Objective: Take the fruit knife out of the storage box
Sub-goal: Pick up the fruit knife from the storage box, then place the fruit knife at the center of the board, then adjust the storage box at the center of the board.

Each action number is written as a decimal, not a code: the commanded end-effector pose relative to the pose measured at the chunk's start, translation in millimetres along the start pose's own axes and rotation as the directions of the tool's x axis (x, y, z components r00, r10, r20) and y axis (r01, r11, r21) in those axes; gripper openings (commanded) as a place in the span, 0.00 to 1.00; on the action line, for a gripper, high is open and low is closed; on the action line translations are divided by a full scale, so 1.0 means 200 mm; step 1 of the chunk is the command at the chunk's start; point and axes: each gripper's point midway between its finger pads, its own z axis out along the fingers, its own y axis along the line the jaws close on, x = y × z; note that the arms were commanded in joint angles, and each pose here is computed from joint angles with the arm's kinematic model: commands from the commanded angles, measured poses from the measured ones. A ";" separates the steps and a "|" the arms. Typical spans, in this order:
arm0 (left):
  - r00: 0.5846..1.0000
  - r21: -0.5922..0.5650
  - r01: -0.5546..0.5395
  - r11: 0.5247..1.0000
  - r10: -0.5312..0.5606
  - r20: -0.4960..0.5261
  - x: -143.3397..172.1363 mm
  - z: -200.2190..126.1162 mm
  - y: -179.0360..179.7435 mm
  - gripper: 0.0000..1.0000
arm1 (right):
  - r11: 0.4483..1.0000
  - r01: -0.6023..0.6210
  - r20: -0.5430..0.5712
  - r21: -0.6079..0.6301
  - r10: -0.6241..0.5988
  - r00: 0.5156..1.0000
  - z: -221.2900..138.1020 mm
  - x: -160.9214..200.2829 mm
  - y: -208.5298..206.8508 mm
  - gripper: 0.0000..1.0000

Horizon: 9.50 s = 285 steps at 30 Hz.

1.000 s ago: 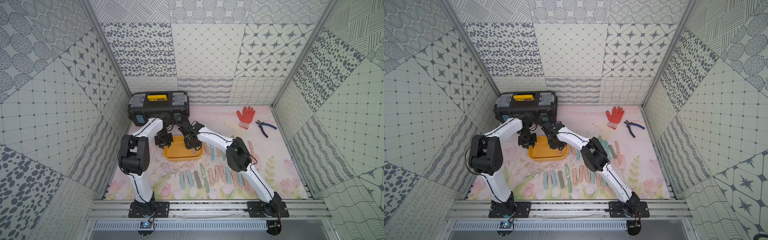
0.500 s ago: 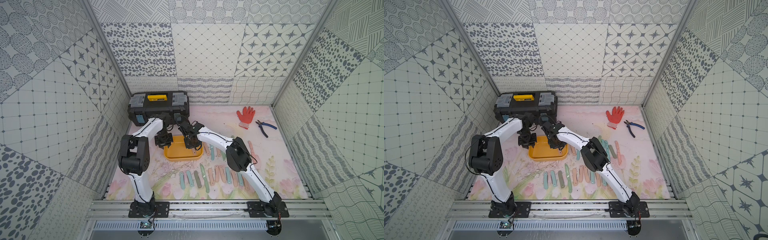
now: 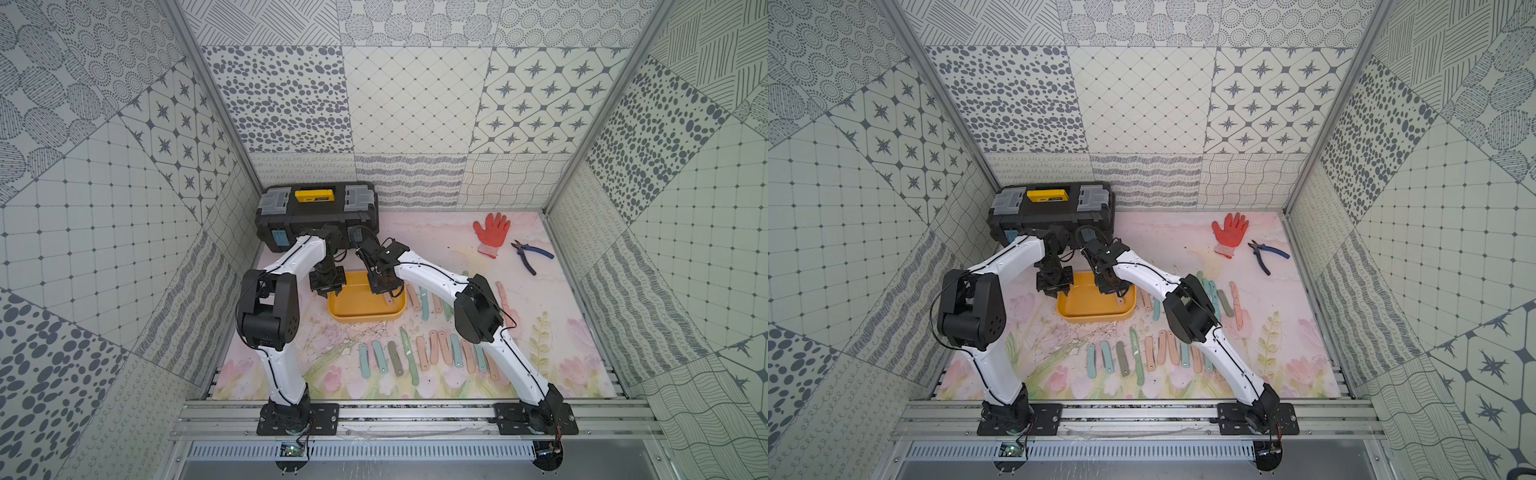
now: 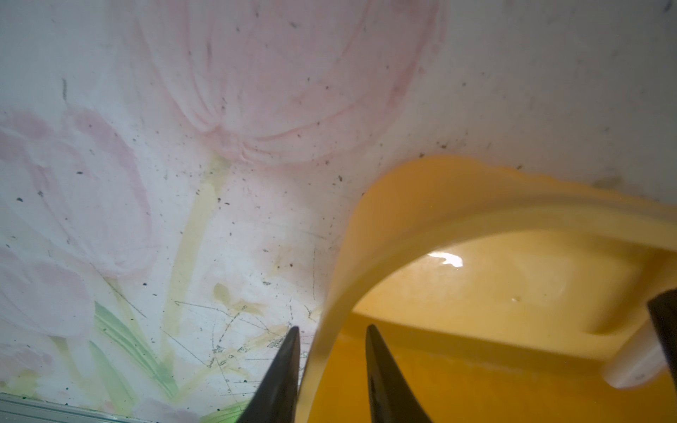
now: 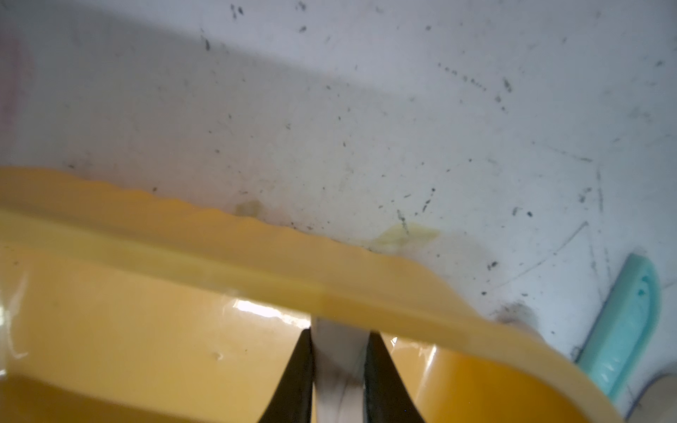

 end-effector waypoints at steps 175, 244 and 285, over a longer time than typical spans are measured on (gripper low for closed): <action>1.000 -0.006 0.000 1.000 0.000 -0.003 0.01 -0.01 0.01 0.30 | 0.983 -0.181 0.023 -0.022 0.182 0.983 -0.11 0.22 -0.67 0.43; 0.804 -0.127 -0.070 0.989 0.131 0.580 -0.09 -0.47 0.11 0.00 | 0.955 -0.194 0.336 -0.223 0.262 0.905 -0.81 0.22 -0.72 0.47; 0.963 -0.111 -0.196 0.974 0.213 0.165 -0.05 -0.08 0.13 0.07 | 0.951 -0.196 0.303 -0.239 0.265 0.916 -0.75 0.24 -0.68 0.48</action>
